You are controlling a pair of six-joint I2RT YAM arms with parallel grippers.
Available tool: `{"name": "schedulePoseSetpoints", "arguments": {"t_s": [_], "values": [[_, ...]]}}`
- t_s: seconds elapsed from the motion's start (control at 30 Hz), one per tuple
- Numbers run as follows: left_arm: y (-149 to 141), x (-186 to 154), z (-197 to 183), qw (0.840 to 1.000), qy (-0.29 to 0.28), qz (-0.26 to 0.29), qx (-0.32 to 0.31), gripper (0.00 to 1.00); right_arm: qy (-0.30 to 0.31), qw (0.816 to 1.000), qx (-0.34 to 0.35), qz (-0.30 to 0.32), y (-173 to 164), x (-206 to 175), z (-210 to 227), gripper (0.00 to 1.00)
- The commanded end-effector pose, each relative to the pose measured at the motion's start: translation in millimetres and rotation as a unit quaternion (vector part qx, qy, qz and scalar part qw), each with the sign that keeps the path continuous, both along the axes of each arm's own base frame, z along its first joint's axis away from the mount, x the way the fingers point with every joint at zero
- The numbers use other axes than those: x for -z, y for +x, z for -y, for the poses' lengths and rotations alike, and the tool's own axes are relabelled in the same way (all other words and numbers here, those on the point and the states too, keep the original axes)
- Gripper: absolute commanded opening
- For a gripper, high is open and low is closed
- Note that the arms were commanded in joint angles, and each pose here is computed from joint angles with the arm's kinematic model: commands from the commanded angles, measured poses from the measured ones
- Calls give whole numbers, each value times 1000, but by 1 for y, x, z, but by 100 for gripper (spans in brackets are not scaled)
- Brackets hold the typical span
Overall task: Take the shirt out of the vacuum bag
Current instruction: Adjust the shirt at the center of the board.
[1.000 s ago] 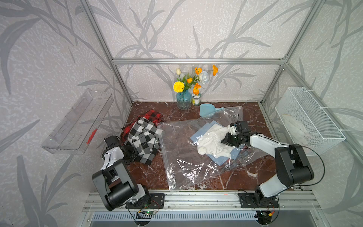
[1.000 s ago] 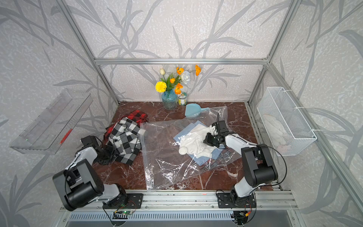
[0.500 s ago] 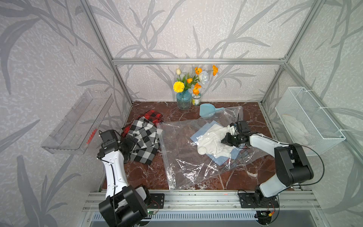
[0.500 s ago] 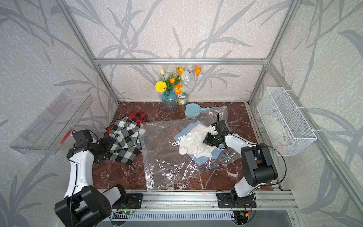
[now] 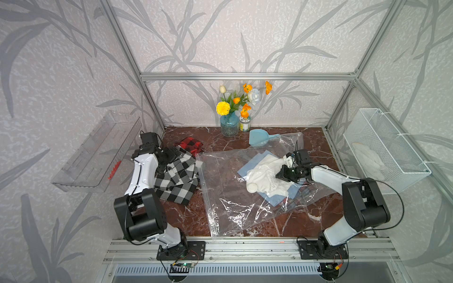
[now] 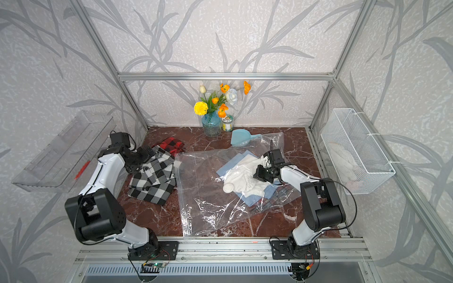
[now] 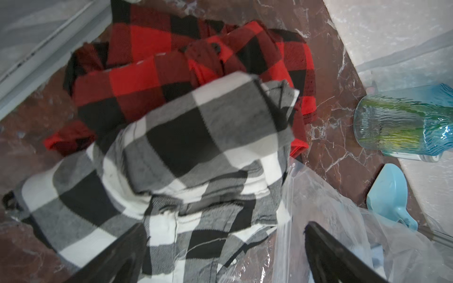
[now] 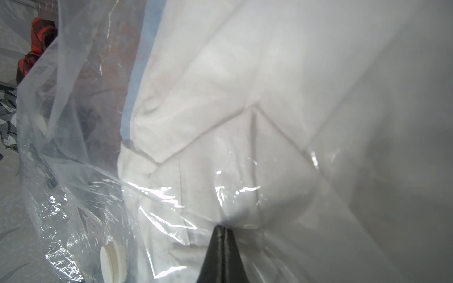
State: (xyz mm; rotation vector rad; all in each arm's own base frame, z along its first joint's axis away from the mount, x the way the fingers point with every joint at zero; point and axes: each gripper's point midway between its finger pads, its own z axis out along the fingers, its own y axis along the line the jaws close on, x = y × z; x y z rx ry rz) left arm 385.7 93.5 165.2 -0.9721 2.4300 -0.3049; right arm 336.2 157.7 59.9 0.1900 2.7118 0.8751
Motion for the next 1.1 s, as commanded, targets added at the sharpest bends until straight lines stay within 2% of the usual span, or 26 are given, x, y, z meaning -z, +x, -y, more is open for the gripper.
{"name": "schedulePoseSetpoints", "arguments": {"t_s": [0.0, 0.1, 0.23, 0.33, 0.5, 0.67, 0.87, 0.9, 1.07], "values": [[-3, 4, 0, 997, 46, -60, 33, 100, -1, 1000, -15, -14, -3, 6, -5, 4], [0, 22, -9, 992, 61, -111, 24, 100, 0, 1000, -16, -16, -2, 9, -6, 4], [16, 28, -16, 989, 80, -124, 19, 100, -1, 1000, -20, -18, -2, 10, -7, 4], [31, 35, -15, 983, 91, -155, 34, 100, -2, 1000, -22, -20, -2, 10, -8, 4], [45, 55, -17, 964, 137, -219, 56, 100, -2, 999, -26, -21, -3, 13, -10, 5], [53, 71, -8, 963, 143, -218, 63, 100, -5, 999, -32, -22, -5, 16, -9, 6], [48, 103, 1, 952, 135, -259, 89, 98, 1, 999, -35, -23, -3, 17, -12, 6], [47, 107, 2, 951, 135, -262, 93, 93, 1, 999, -35, -22, -3, 16, -12, 6], [45, 112, 6, 954, 126, -254, 101, 30, 2, 999, -35, -23, -3, 17, -12, 6]]}}
